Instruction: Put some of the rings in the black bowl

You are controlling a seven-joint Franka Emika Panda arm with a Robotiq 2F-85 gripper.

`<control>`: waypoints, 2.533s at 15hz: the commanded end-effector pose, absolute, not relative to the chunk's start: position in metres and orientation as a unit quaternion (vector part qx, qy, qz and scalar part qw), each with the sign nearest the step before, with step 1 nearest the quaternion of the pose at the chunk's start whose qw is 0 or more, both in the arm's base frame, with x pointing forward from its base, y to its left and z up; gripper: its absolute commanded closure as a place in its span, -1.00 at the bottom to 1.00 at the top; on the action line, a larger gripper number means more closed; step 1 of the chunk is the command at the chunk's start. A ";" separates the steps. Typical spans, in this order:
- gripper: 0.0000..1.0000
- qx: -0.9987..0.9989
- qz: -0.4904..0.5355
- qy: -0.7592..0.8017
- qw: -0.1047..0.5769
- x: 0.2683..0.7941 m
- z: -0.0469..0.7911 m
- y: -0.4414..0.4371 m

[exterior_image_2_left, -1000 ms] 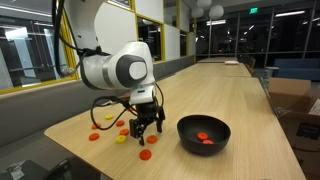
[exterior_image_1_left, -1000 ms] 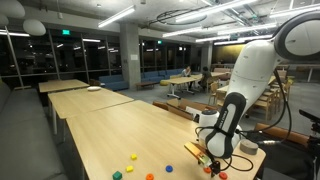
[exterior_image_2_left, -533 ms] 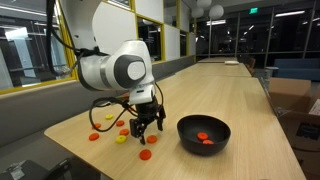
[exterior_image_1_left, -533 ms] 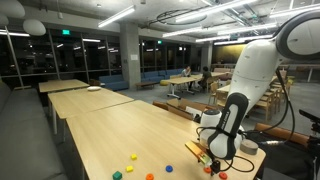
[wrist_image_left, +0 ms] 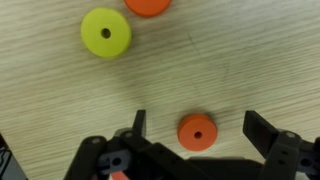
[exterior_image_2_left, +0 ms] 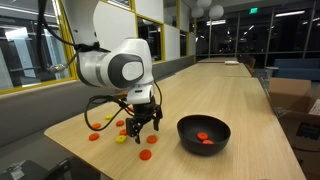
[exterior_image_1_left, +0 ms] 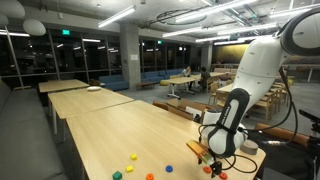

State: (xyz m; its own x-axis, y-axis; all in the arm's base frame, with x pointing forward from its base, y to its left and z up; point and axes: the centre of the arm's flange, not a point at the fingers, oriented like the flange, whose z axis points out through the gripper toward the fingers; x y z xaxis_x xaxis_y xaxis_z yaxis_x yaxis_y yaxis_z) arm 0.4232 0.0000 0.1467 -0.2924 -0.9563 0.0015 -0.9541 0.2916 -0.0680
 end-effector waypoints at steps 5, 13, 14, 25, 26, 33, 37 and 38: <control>-1.00 -0.589 0.004 0.808 0.009 0.417 0.151 -0.015; -1.00 -0.589 -0.001 0.808 0.000 0.415 0.150 -0.014; -1.00 -0.589 -0.002 0.808 -0.001 0.415 0.150 -0.014; 0.43 -0.590 -0.005 0.807 0.001 0.419 0.153 -0.014; 0.60 -0.590 -0.006 0.807 0.001 0.420 0.154 -0.014; 0.66 -0.628 -0.053 0.776 0.014 0.424 0.174 -0.013; 0.66 -0.656 -0.085 0.750 0.014 0.432 0.196 -0.020; 0.66 -0.661 -0.092 0.744 0.013 0.433 0.202 -0.022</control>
